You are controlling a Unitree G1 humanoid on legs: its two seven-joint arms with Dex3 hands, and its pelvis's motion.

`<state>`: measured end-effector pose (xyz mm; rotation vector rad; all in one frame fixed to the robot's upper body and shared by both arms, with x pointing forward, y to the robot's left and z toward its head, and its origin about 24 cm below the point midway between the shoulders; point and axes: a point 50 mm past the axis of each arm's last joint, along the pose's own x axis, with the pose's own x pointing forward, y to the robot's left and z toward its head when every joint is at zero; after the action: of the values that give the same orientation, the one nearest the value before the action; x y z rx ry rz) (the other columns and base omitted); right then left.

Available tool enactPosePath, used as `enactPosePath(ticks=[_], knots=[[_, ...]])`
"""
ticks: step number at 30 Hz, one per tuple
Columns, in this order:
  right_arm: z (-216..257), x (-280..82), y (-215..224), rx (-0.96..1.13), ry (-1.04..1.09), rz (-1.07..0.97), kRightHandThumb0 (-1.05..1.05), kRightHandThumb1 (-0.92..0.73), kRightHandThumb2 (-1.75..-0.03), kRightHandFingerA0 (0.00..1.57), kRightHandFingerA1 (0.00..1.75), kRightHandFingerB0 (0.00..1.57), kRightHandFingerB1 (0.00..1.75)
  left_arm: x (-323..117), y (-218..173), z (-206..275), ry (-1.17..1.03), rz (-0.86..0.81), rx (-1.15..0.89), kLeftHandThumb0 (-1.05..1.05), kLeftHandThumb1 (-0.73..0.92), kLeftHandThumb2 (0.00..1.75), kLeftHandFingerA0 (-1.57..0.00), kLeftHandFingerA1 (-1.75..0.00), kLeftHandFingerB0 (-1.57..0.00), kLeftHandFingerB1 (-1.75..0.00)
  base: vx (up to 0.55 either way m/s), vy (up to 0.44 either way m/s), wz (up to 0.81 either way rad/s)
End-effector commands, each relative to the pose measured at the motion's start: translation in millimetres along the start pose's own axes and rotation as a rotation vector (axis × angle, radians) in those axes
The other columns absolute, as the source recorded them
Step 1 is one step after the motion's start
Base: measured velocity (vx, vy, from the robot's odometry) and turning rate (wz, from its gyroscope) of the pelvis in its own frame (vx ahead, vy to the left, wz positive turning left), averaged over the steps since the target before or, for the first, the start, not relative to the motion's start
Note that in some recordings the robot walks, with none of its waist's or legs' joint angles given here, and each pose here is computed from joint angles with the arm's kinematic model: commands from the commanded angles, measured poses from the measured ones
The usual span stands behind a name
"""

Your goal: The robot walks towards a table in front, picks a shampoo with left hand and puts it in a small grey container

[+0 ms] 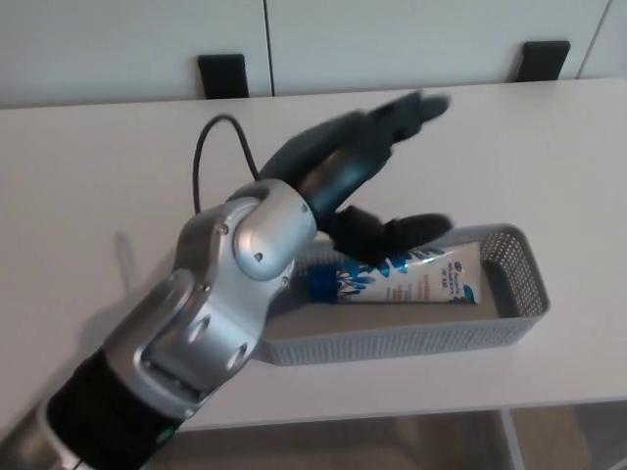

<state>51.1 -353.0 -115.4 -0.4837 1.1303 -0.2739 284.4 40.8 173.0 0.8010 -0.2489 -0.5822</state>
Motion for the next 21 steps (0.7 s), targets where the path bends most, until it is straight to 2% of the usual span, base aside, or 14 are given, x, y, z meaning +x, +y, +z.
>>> enactPosePath(ticks=[1,2,3,4,5,8,11,13,14,15,16,18,20,21], knots=[[6,2,-7,-0.032,0.002,-0.005,-0.29,-0.66,-0.6,0.61,0.43,0.49,0.38,-66,36,67,-0.366,0.114,-0.006,-0.82,0.52,0.92,-0.06,-0.23,0.0,-0.32,0.0,0.0,0.0],[5,2,-5,-0.032,0.003,-0.003,-0.28,-0.66,-0.59,0.63,0.43,0.5,0.38,-79,38,70,-0.396,0.117,-0.017,-0.82,0.52,0.91,-0.07,-0.23,0.0,-0.36,0.0,0.0,0.0],[5,2,-4,-0.028,0.005,-0.003,-0.27,-0.65,-0.59,0.64,0.44,0.5,0.38,-93,39,72,-0.442,0.112,-0.045,-0.82,0.52,0.9,0.0,-0.31,-0.1,-0.42,0.0,0.0,0.0],[2,1,-3,-0.025,0.013,-0.003,-0.27,-0.65,-0.59,0.64,0.44,0.5,0.38,-113,40,72,-0.525,0.095,-0.108,-0.37,0.24,0.88,0.0,-0.49,0.0,-0.47,0.0,0.0,0.0],[-1,0,-2,-0.028,0.019,-0.001,-0.26,-0.64,-0.59,0.64,0.44,0.5,0.38,-125,41,67,-0.598,0.077,-0.191,-0.74,0.45,0.76,-0.1,-0.36,-0.16,-0.4,0.0,0.0,0.0],[-5,-1,1,-0.031,0.03,0.004,-0.27,-0.65,-0.59,0.64,0.44,0.5,0.38,-154,45,51,-0.686,0.043,-0.352,-0.71,0.44,0.76,-0.13,-0.39,-0.2,-0.42,0.0,0.0,0.0],[-5,-1,1,-0.059,0.035,0.014,-0.28,-0.67,-0.6,0.63,0.43,0.5,0.38,-195,49,24,-0.617,0.076,-0.445,-0.72,0.44,0.78,-0.16,-0.39,-0.21,-0.41,0.0,0.0,0.0],[-3,0,-4,-0.062,0.028,0.009,-0.27,-0.66,-0.59,0.64,0.43,0.51,0.38,-219,39,-1,-0.499,0.052,-0.616,-0.77,0.45,0.81,-0.19,-0.4,-0.27,-0.43,0.0,0.0,0.0],[-2,0,-4,-0.062,0.029,0.011,-0.27,-0.67,-0.6,0.64,0.43,0.5,0.38,-235,30,-22,-0.43,0.047,-0.705,-0.83,0.64,0.61,-0.3,-0.33,-0.37,-0.33,0.0,0.0,0.0],[-2,0,-4,-0.065,0.028,0.014,-0.27,-0.67,-0.6,0.64,0.43,0.5,0.38,-252,19,-40,-0.37,0.052,-0.777,-0.83,0.64,0.61,-0.3,-0.33,-0.37,-0.33,0.0,0.0,0.0],[-3,0,-2,-0.063,0.03,0.019,-0.27,-0.67,-0.6,0.63,0.43,0.5,0.38,-267,8,-52,-0.311,0.044,-0.873,-0.87,0.54,0.67,-0.32,-0.37,-0.4,-0.37,0.0,0.0,0.0],[-4,0,1,-0.064,0.037,0.025,-0.27,-0.67,-0.6,0.63,0.43,0.49,0.38,-288,-6,-68,-0.214,-0.014,-1.001,-0.79,0.61,0.6,-0.37,-0.35,-0.42,-0.34,0.0,0.0,0.0],[-9,-2,2,-0.075,0.045,0.026,-0.27,-0.68,-0.6,0.63,0.43,0.5,0.38,-301,-14,-76,-0.156,-0.047,-1.028,-0.85,0.57,0.66,-0.39,-0.37,-0.46,-0.37,0.0,0.0,0.0],[-14,-3,2,-0.07,0.064,0.019,-0.26,-0.67,-0.6,0.63,0.43,0.5,0.38,-320,-27,-81,-0.01,-0.1,-1.035,-0.78,0.59,0.59,-0.49,-0.36,-0.55,-0.37,0.0,0.0,0.0]])
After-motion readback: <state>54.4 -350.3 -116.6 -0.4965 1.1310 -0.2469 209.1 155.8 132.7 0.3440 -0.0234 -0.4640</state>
